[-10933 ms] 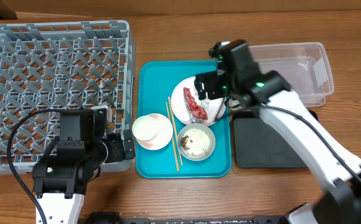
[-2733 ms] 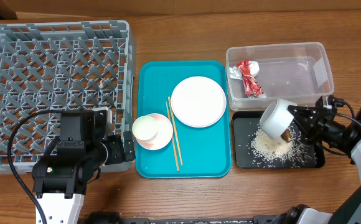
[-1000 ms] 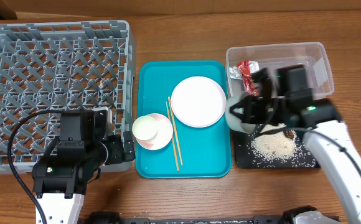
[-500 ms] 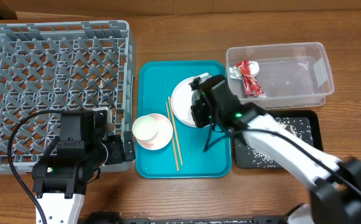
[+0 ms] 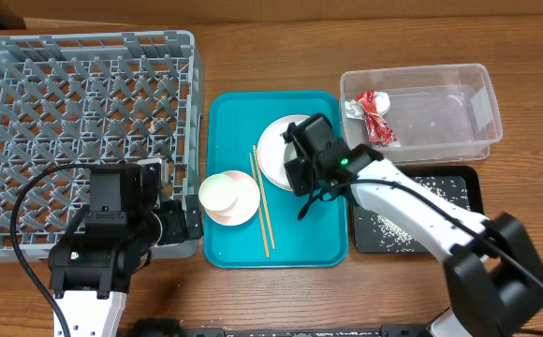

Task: Sort waste into correct bins and load items into the dishwasher
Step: 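Place the emptied bowl onto the white plate with the right gripper, then grasp the white cup with the left gripper and lift it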

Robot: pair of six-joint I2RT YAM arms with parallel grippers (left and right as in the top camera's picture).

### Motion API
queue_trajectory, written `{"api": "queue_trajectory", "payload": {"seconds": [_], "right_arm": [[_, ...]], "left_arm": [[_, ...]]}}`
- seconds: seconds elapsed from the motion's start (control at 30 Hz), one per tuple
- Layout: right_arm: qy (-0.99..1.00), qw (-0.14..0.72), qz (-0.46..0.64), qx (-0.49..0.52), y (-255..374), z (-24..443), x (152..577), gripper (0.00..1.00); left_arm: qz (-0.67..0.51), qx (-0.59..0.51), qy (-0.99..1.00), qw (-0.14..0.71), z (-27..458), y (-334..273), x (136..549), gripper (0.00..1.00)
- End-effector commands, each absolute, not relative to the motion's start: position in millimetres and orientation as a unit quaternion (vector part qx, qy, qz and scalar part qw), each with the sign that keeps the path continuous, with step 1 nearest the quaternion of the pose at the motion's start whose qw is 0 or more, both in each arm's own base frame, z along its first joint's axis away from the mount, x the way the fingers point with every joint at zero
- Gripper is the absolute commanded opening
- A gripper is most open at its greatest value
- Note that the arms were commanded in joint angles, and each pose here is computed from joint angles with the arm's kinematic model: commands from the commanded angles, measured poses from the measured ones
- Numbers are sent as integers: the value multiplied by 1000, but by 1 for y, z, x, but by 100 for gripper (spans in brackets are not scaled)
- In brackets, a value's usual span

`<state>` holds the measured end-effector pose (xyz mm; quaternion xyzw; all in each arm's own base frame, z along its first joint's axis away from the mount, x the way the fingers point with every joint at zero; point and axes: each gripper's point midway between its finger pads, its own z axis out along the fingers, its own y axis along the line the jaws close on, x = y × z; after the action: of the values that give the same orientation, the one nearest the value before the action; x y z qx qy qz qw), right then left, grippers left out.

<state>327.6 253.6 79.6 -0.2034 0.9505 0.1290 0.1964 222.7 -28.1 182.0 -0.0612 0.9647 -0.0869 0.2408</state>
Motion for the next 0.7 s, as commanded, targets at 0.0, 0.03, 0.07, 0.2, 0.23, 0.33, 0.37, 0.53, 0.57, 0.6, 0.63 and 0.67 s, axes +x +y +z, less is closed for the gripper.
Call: {"api": "queue_trajectory", "payload": {"seconds": [0.0,0.03,0.07,0.2,0.23,0.33,0.37,0.53,0.57,0.6,0.63,0.67], "right_arm": [[931,271,165,-178,254,173,346,47],[934,271,168,-162,249,185,345,49],[937,272,171,-138,240,198,345,53],[942,266,192,-72,210,225,339,65],[942,261,199,-66,204,228,337,65],[946,242,210,-53,191,229,330,65],[948,234,210,-50,189,227,327,66],[946,195,249,-71,203,225,312,66],[944,191,259,-78,209,225,309,65],[941,188,268,-88,217,226,306,65],[939,188,271,-95,222,226,304,65],[937,189,273,-104,229,226,303,64]], "left_arm": [[-102,-65,956,266,195,-32,233,100],[-111,-61,954,272,197,-35,236,100],[-122,-54,951,279,200,-40,239,100],[-137,-31,946,292,204,-53,250,98],[-139,-25,946,290,202,-56,253,98],[-137,-13,952,274,194,-64,256,96],[-130,-10,956,264,188,-65,257,95],[-99,-13,971,215,164,-60,256,91],[-96,-16,973,208,161,-58,254,89],[-91,-23,975,202,159,-55,253,88],[-82,-40,976,197,158,-49,251,88],[-75,-54,976,195,158,-44,249,88]]}}
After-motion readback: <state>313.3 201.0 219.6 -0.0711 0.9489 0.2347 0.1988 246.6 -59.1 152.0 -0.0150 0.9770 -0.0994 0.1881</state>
